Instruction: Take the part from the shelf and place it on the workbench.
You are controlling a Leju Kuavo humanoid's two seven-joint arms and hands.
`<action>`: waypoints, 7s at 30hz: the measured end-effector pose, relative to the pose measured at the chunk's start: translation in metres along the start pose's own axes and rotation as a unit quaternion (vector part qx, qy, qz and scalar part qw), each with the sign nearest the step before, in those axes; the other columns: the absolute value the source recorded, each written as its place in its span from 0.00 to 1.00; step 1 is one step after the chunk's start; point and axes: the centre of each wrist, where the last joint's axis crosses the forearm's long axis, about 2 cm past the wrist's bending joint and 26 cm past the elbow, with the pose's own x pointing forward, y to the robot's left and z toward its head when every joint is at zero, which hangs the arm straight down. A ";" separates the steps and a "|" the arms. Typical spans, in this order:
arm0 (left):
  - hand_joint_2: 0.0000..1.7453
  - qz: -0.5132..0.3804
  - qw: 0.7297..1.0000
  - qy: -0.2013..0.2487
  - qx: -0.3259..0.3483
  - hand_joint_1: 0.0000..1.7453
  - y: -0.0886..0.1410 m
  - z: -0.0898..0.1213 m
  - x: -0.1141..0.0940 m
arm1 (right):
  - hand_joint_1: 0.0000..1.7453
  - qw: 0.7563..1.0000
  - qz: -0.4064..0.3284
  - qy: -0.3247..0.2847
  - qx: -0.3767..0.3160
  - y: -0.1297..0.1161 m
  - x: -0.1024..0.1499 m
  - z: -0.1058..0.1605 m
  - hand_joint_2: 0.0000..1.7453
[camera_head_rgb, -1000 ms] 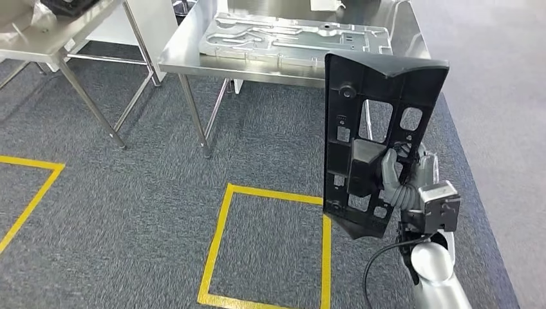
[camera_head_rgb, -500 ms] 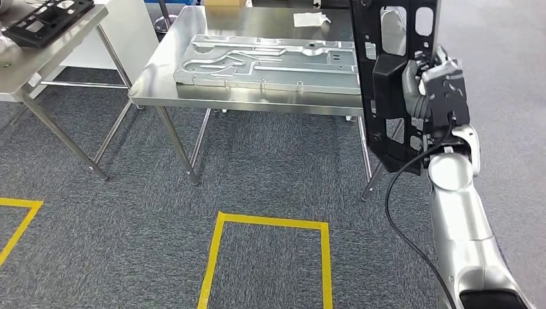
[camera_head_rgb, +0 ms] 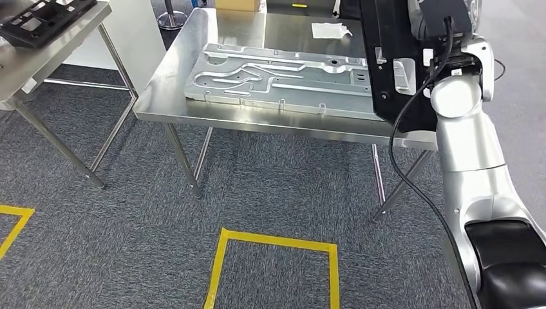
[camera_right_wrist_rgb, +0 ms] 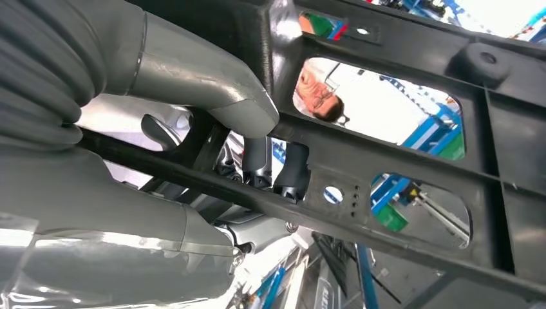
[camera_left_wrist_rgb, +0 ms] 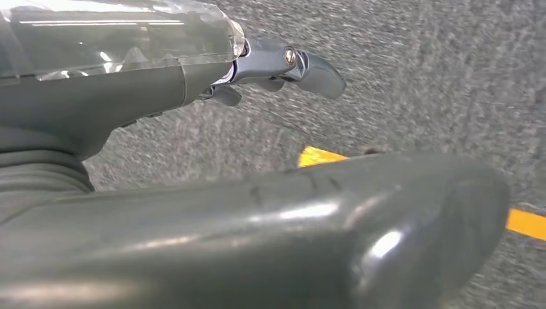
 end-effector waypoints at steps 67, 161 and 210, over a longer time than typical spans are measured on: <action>0.00 -0.020 0.997 -0.032 -0.066 0.00 0.000 -0.007 0.010 | 1.00 0.844 0.348 -0.089 0.397 0.161 -0.065 0.226 1.00; 0.00 0.076 0.997 0.001 -0.032 0.00 -0.007 -0.003 0.006 | 0.00 0.964 -0.225 0.077 -0.121 -0.077 0.000 0.369 0.00; 0.00 0.115 0.993 0.024 -0.005 0.00 -0.023 0.007 -0.001 | 0.00 0.978 -0.090 0.178 -0.061 -0.034 -0.025 0.416 0.00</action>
